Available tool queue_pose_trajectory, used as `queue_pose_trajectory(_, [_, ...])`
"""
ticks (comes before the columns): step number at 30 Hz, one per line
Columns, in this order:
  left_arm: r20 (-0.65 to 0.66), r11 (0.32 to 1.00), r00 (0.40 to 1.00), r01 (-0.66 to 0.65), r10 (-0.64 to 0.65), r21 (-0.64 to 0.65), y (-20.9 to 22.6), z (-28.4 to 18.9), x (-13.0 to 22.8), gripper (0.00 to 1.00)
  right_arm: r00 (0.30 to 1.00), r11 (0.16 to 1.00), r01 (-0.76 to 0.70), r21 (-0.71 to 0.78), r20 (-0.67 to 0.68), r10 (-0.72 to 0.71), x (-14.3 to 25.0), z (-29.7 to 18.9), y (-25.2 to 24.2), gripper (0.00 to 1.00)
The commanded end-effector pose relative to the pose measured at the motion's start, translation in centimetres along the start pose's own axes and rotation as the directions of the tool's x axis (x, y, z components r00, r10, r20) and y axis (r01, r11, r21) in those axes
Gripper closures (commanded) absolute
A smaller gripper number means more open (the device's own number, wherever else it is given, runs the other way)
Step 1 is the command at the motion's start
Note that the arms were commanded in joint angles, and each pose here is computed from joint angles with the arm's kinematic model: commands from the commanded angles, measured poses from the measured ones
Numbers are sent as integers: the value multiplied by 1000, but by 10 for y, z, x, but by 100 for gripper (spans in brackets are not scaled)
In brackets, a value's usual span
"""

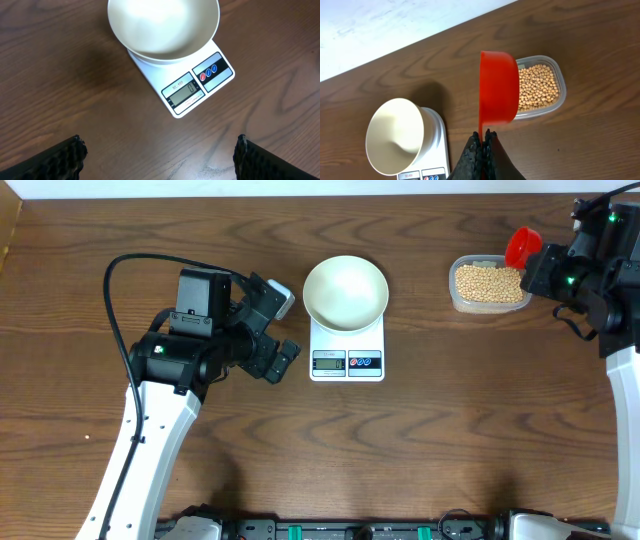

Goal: Scoop item into bowl and weigh 50g on scale
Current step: 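Move the red scoop over the bean tub with the right gripper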

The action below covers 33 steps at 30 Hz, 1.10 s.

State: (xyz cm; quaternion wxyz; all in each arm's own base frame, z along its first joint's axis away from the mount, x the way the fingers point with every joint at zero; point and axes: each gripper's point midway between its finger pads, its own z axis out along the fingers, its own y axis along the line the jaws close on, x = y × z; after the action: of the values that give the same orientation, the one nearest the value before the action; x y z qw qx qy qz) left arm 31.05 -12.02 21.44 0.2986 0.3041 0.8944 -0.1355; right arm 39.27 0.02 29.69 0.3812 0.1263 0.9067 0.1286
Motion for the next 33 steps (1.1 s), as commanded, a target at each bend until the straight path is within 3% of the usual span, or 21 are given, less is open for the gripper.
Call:
queue_pose_trajectory(1, [9,1000,1000,-19,19,-8,1,-3,-4,4,999,1000,19,2,35,-19,-10,-8,1,99])
queue_pose_trajectory(33, [9,1000,1000,-18,19,-8,1,-3,-4,4,1000,999,19,28,-21,-18,4,-8,-4,99])
